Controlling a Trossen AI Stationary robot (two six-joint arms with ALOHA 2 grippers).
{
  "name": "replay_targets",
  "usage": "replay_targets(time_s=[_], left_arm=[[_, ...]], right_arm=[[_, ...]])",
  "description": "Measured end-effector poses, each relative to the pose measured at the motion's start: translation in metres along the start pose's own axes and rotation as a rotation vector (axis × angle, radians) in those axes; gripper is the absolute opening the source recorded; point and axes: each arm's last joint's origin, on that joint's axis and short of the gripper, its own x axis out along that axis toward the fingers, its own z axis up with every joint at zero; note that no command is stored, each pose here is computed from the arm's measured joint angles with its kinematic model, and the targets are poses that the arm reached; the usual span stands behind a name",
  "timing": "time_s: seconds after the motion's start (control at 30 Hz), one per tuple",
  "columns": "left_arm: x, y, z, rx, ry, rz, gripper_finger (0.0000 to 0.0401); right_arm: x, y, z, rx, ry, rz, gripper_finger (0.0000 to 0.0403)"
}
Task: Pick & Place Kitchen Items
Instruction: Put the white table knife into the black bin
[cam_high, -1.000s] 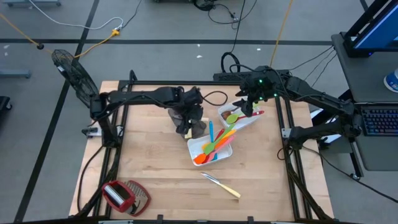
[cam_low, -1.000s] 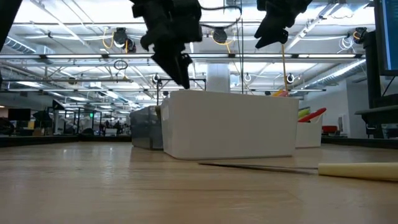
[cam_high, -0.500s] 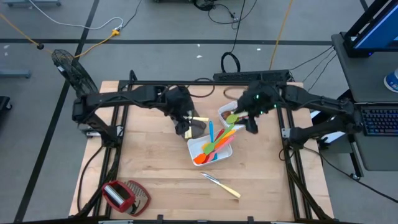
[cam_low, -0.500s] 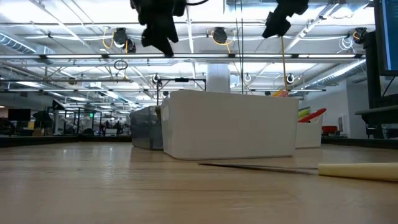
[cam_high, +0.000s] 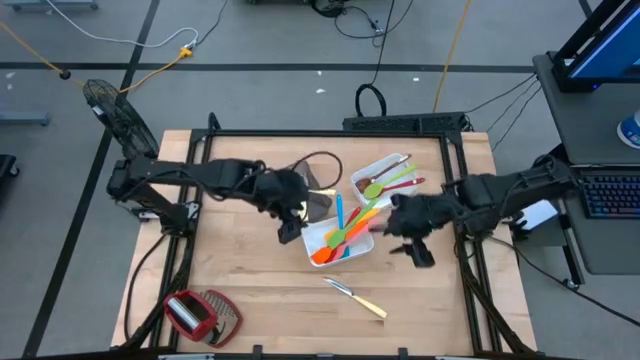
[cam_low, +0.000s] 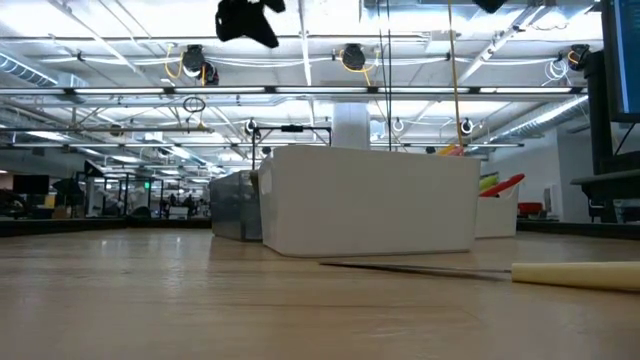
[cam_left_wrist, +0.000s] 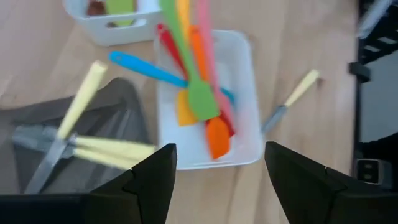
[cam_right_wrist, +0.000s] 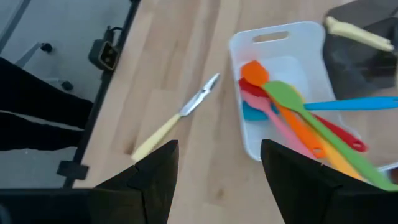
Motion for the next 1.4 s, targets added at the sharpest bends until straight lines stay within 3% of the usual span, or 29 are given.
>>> replay_targets(time_s=[0.27, 0.57, 0.77, 1.13, 1.4], left_arm=[[0.001, -0.034, -0.011, 0.027, -0.023, -0.036, 0.025], [-0.011, -0.05, -0.023, 0.095, -0.086, -0.088, 0.025], [-0.019, -0.038, -0.059, 0.07, -0.223, -0.163, 0.025], [-0.046, -0.008, -0.146, 0.093, -0.375, -0.233, 0.025], [-0.06, 0.01, -0.176, 0.146, -0.463, -0.239, 0.025]], right_arm=[[0.008, 0.041, -0.003, -0.037, -0.023, 0.02, 0.0224], [0.059, 0.073, -0.002, -0.111, 0.071, 0.066, 0.0224], [0.088, 0.08, -0.005, -0.083, 0.138, 0.054, 0.0224], [0.153, 0.087, -0.007, 0.149, 0.211, 0.054, 0.0224], [0.203, 0.085, -0.029, 0.321, 0.37, -0.041, 0.0224]])
